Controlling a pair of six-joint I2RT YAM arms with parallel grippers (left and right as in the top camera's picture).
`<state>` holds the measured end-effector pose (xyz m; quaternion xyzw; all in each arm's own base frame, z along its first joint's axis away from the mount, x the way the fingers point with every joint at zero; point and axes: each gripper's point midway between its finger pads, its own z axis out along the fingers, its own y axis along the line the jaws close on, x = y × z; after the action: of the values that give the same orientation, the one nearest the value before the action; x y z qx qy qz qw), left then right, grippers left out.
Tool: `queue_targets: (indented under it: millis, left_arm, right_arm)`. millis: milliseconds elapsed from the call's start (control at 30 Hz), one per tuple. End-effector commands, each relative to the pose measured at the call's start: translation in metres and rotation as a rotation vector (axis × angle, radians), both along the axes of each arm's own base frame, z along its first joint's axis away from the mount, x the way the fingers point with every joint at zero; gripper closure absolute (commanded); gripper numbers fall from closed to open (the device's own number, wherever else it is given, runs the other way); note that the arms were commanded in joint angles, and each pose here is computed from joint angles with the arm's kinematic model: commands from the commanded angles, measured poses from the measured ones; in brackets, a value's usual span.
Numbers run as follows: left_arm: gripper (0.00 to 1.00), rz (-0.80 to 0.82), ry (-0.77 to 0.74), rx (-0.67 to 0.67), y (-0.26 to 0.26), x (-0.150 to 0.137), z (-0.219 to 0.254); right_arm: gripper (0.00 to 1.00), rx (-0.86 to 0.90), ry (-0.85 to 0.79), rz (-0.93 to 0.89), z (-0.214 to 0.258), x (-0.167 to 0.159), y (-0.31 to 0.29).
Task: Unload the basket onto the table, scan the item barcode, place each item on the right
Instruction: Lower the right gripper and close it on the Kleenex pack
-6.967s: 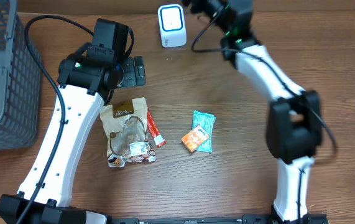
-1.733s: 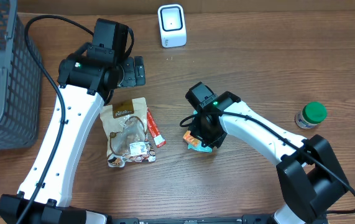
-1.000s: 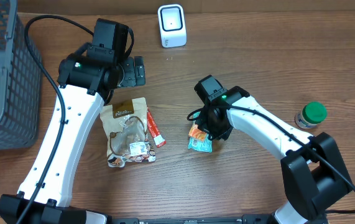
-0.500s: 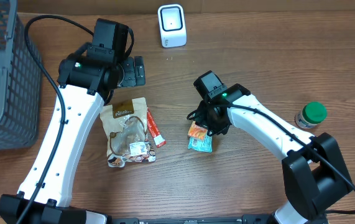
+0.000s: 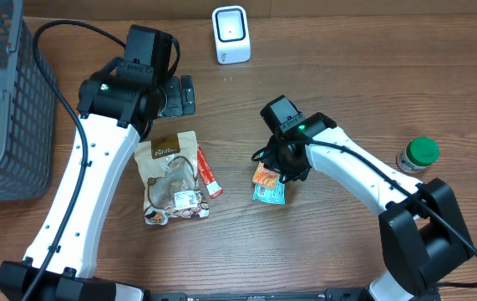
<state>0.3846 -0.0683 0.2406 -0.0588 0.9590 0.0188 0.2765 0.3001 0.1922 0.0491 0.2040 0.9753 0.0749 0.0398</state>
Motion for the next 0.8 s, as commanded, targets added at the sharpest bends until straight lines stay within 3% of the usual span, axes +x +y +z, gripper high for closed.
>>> queue_targets:
  millis: [0, 600, 767]
  left_arm:
    - [0.0, -0.007, -0.017, 0.014, 0.0028, 0.0021, 0.0063]
    - [0.0, -0.007, -0.017, 0.014, 0.0028, 0.0021, 0.0063]
    - [0.0, -0.007, -0.017, 0.014, 0.0028, 0.0021, 0.0063]
  right_arm:
    - [0.67, -0.02, -0.004, -0.004, -0.0011, -0.0013, -0.007]
    - [0.68, -0.026, 0.003, -0.004, -0.0055, -0.0043, -0.0089]
    - [0.73, -0.026, 0.004, -0.002, -0.0056, -0.0048, -0.0084]
